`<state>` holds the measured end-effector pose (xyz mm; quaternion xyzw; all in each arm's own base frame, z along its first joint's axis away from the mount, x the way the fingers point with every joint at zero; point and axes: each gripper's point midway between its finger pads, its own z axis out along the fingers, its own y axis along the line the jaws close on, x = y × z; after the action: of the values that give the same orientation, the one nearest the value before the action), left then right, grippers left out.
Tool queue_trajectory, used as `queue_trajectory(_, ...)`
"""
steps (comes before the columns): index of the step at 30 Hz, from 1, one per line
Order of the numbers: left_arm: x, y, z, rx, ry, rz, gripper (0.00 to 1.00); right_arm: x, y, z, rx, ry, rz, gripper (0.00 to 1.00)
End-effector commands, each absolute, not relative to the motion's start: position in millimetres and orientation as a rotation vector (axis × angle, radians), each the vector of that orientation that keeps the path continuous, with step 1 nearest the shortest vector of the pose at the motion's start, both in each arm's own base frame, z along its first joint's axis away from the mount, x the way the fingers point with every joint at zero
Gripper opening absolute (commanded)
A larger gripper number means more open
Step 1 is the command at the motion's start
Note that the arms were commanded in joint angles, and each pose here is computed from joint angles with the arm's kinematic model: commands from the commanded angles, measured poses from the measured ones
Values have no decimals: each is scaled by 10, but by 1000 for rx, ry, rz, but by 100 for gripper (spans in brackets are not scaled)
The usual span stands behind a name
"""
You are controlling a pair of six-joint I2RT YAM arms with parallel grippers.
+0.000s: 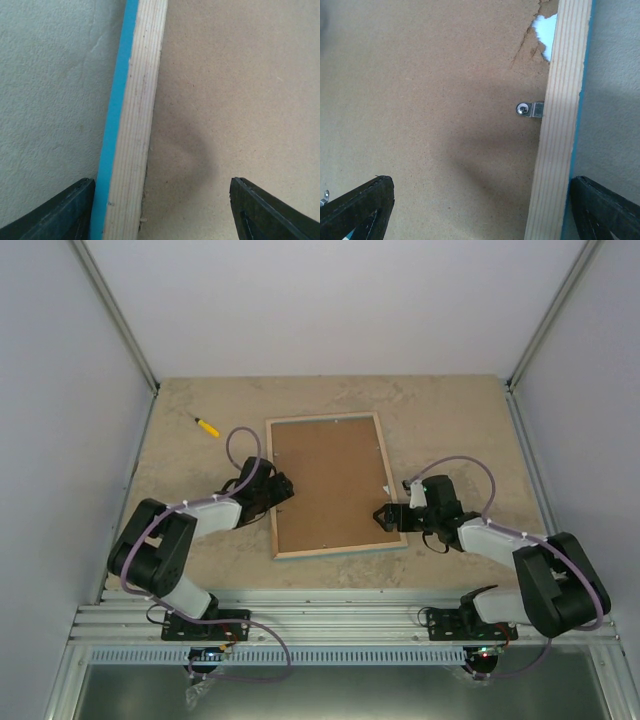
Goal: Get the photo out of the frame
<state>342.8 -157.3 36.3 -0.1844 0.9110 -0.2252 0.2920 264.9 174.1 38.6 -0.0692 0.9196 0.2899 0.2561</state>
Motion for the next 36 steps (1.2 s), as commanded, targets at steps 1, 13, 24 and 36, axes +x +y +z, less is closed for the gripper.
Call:
queue_trajectory(1, 3372, -1546, 224, -454, 2497, -497, 75, 2554, 1851, 428, -222, 2480, 864, 96)
queue_trajectory(13, 3435, -1328, 300, -482, 2459, -340, 86, 2594, 1733, 483, -192, 2459, 771, 97)
queue_trajectory(24, 3607, -756, 811, -622, 2312, -244, 95, 2928, 1510, 883, -151, 2263, 563, 98)
queue_trajectory(36, 4260, 100, 1109, -818, 2231, 21, 97, 2820, 1488, 1073, -164, 2079, 614, 98)
